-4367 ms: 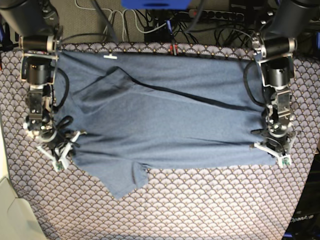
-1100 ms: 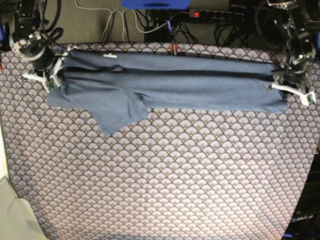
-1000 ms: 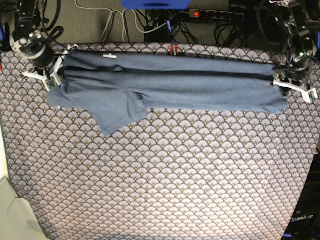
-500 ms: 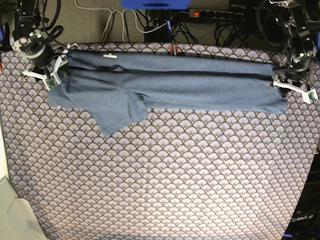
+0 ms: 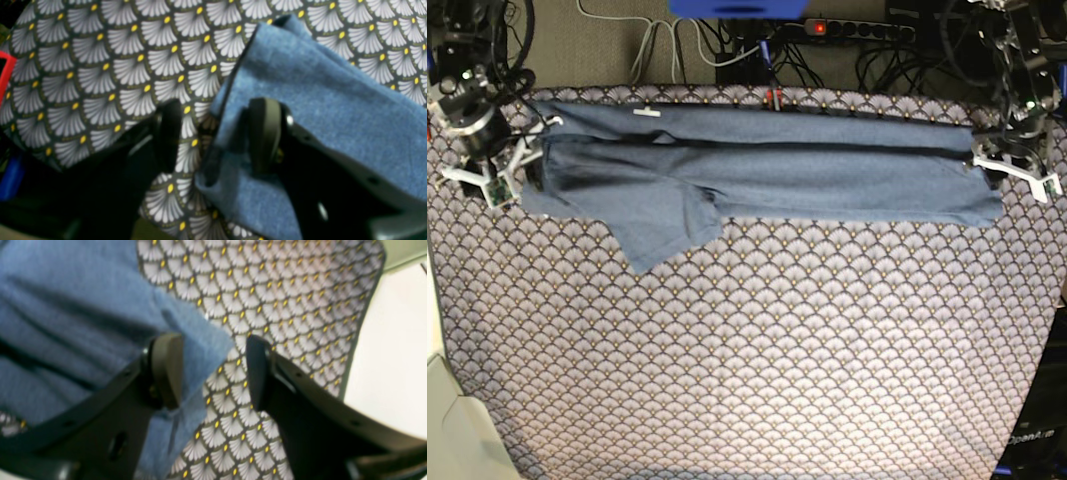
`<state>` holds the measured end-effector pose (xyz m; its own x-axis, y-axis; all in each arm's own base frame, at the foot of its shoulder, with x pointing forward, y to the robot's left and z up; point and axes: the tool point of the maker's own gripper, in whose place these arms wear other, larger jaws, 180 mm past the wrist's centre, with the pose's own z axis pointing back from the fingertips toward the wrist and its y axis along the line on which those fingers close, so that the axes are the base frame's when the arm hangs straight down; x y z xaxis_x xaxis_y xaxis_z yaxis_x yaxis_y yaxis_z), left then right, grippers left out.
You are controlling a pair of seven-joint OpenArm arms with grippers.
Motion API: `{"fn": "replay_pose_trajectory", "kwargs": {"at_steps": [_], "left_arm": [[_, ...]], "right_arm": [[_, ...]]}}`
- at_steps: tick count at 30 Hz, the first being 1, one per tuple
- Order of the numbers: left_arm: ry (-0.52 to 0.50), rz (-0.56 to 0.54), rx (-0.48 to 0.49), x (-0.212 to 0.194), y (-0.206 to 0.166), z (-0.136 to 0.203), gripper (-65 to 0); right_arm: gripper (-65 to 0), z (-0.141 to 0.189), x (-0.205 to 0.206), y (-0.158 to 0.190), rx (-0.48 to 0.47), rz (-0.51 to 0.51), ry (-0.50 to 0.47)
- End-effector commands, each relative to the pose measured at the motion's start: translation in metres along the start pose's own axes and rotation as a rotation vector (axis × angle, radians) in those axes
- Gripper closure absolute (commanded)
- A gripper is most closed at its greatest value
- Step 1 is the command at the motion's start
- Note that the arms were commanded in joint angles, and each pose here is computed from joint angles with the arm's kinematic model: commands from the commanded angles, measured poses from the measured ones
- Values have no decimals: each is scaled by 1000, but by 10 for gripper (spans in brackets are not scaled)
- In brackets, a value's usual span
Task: Fold the T-shirt properly
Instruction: 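Release the hem and raise the right gripper off the fold, then grasp the loose sleeve with the right gripper and tuck it onto the strip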
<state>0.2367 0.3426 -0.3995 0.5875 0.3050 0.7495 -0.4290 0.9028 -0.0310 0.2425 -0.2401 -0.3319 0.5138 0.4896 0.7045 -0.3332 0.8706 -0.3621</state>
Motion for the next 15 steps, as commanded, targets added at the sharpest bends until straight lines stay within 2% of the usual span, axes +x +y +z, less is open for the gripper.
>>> {"fn": "replay_pose_trajectory", "kwargs": {"at_steps": [1,8,12,15], "left_arm": [[-37,-15,1,12,3,2,-320],[-32,-16,0,10,3,2,-320],[-24,-28,-21,7,-6,1,-320],[-15,-38,-39,4,-14,-1,-320]], "right_arm": [[-319,-2,25,-1,2,15,-77],[-319,-40,66,35,116,105,-21],[-317,-60,91,36,128,117,-24],[-318,-78,91,33,137,95,7]]}}
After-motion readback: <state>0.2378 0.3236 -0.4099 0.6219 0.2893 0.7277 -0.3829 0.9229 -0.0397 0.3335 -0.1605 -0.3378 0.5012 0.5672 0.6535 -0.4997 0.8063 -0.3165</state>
